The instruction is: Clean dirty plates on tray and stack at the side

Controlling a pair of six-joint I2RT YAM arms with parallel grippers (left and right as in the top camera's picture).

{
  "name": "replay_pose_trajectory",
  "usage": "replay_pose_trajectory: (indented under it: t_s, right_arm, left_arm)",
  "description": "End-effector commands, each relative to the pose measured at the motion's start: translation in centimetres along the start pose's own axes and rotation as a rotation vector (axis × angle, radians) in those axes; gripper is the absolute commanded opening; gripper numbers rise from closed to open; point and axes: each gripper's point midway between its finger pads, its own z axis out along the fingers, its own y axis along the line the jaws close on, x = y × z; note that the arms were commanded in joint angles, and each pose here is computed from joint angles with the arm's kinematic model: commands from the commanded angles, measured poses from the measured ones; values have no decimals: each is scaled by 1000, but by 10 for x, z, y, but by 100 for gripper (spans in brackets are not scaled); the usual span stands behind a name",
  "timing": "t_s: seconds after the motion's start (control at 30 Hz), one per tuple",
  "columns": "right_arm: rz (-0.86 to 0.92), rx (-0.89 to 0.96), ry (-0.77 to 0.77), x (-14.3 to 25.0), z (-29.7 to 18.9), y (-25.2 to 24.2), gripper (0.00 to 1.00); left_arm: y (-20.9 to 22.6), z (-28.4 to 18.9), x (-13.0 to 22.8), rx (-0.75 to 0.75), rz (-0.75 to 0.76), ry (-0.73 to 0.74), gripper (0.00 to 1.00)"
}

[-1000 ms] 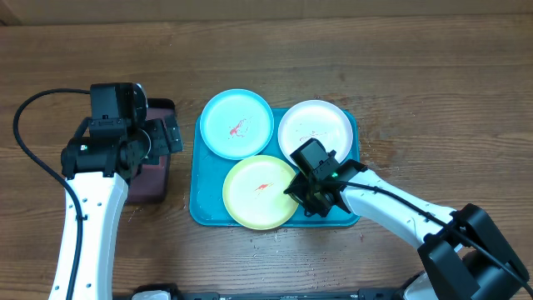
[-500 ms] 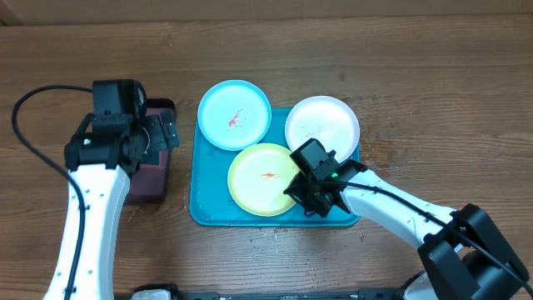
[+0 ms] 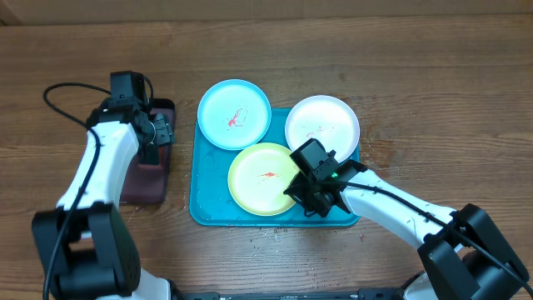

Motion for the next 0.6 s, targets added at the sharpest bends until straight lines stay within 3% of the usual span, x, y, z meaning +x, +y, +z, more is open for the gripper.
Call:
replay_pose_trajectory:
  t_s: [0.0, 0.33, 0.5, 0.57]
  right_arm:
    - [-2, 6, -4, 0, 2, -1, 6]
    - [-2, 5, -5, 0, 2, -1, 6]
    - [-2, 5, -5, 0, 2, -1, 6]
    - [-2, 5, -5, 0, 2, -1, 6]
  left_arm:
    - [2, 14, -3, -17, 55, 14, 65]
    - [21, 39, 5, -79, 41, 71, 68]
    - [15, 52, 6, -44, 35, 85, 63]
    - [13, 56, 5, -33, 34, 81, 56]
